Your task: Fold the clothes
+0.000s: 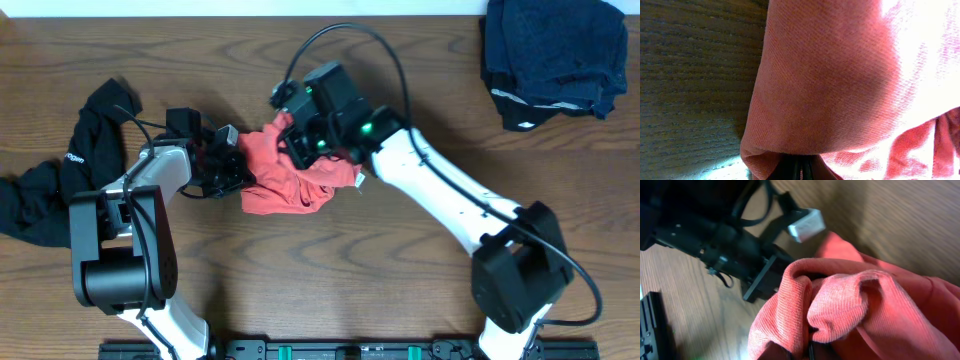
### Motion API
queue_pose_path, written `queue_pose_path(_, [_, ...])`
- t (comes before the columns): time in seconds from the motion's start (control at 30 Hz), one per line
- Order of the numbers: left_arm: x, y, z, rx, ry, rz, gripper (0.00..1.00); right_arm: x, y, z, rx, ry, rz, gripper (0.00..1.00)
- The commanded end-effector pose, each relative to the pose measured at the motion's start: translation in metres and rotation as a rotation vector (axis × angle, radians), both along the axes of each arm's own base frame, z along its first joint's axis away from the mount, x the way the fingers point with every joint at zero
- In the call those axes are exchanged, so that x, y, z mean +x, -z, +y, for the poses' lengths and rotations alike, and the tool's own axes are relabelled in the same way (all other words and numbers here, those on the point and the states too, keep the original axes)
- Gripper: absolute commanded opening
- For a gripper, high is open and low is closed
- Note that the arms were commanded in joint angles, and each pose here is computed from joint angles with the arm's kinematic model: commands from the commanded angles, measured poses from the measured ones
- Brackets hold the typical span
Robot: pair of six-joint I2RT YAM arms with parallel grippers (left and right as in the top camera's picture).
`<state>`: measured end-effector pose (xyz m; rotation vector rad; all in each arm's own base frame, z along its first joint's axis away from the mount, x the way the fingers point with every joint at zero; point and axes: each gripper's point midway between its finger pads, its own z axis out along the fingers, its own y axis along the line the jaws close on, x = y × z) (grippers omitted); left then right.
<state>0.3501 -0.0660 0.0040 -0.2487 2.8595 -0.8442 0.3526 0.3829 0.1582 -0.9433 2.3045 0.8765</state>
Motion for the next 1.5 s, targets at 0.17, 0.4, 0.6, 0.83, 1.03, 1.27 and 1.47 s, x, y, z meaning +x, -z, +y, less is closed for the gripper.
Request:
queue_pose_path(0.17, [-0.008,0.016,0.003,0.025,-0.011,0.054,0.06,-0.028,0.042,0.036,-0.022,-0.082,0.07,0.01])
queue_pose_path(0.4, [-0.008,0.016,0.004,0.025,-0.012,0.05,0.06,-0.04,0.042,0.046,-0.021,-0.111,0.065,0.01])
queue_pose_path(0.6, [-0.001,-0.007,0.02,0.022,-0.067,0.039,0.06,-0.039,0.042,0.045,-0.021,-0.109,0.066,0.01])
queue_pose_path(0.83, [0.011,-0.057,0.036,0.036,-0.111,-0.089,0.14,-0.038,0.042,0.045,-0.021,-0.108,0.065,0.01])
queue_pose_path(1.03, [0.014,-0.088,0.038,0.046,-0.121,-0.181,0.38,-0.038,0.043,0.045,-0.022,-0.108,0.067,0.01])
queue_pose_path(1.27, [0.02,-0.115,0.095,0.06,-0.324,-0.243,0.4,-0.044,0.046,0.044,-0.033,-0.127,0.083,0.59])
queue_pose_path(1.47, [0.009,-0.121,0.159,0.068,-0.525,-0.242,0.4,-0.043,0.035,0.036,-0.017,-0.144,0.087,0.61])
